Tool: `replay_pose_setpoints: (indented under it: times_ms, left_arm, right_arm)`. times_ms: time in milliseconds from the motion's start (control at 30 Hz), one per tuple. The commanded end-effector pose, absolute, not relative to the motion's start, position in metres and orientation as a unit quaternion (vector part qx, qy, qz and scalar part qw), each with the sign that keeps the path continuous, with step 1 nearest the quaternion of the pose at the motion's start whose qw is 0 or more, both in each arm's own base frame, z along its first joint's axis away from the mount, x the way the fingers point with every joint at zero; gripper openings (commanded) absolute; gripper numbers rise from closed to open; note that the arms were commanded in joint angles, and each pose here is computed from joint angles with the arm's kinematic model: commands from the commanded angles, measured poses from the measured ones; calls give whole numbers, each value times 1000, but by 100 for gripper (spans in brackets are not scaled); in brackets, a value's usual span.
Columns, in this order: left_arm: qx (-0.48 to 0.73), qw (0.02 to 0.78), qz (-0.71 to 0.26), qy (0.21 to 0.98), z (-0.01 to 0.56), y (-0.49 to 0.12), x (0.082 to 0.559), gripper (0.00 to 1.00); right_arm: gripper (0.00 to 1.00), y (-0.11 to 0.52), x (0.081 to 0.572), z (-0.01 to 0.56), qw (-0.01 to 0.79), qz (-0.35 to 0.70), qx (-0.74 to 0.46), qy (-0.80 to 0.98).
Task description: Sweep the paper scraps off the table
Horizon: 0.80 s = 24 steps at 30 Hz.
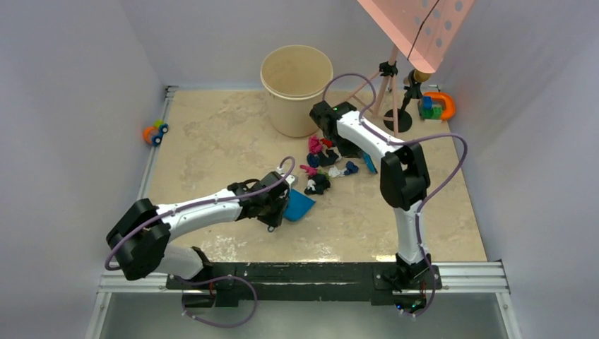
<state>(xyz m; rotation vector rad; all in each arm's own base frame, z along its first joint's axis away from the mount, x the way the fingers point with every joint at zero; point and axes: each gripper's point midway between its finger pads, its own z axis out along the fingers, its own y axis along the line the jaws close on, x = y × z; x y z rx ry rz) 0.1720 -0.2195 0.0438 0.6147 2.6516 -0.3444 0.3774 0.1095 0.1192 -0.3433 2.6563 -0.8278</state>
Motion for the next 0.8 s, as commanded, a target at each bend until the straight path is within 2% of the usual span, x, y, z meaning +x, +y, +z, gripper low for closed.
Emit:
replay_pose_setpoints:
  times_ms: [0,200,333,533,767]
  left_arm:
    - [267,209,-164,926,50,-249,183,0]
    - [267,200,-164,928,49,-265,194,0]
    - [265,200,-173,927,49,-274,199,0]
    - [270,211,-162,925,47,-277,208,0]
    - [271,254,-127,920,46,-272,229,0]
  right_arm:
    - [0,136,387,127,187,-266,-154,933]
    - [0,199,375,116,198,-141,-226,943]
    - [0,238,343,106,187,-34,-306,933]
    - [0,256,305,106,171,43,-347,921]
    - [0,270,268,138,199,153,-369,895]
